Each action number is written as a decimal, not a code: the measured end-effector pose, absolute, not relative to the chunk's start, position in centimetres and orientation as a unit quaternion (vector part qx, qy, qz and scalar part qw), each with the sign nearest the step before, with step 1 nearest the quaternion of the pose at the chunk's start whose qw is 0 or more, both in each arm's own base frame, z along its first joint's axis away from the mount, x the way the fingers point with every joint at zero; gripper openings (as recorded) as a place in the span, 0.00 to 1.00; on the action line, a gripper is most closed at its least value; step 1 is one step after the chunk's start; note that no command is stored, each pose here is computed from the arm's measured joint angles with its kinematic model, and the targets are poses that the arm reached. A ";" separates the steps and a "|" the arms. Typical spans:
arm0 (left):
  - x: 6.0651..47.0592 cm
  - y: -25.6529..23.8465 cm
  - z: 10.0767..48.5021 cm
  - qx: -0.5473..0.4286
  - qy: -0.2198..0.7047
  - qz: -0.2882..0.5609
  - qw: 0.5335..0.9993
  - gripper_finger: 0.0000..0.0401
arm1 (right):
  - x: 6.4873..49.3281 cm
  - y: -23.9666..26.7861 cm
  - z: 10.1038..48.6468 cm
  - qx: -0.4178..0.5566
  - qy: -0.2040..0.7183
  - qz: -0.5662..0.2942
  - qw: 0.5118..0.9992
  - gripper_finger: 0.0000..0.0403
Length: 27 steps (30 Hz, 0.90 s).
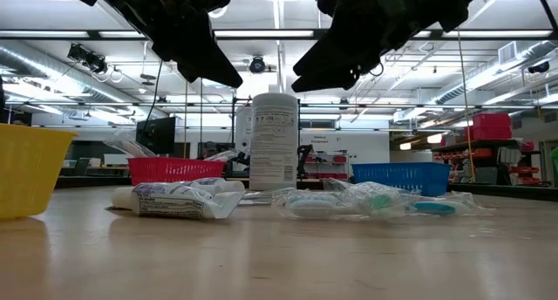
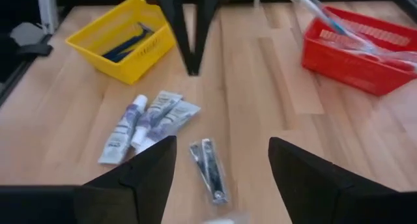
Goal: Pick & Place Travel size toiletries
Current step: Put the silver nail clipper into the blue basket
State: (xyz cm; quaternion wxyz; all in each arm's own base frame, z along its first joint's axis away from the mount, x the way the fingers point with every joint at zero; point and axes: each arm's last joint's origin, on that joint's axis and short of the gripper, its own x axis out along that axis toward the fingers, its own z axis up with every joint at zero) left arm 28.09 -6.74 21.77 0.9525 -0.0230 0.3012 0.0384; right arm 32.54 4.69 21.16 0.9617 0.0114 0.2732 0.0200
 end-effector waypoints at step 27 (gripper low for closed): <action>25.5 -5.9 26.1 -0.023 0.233 0.060 0.970 0.04 | 37.5 5.2 14.4 -0.032 0.364 0.069 0.928 0.62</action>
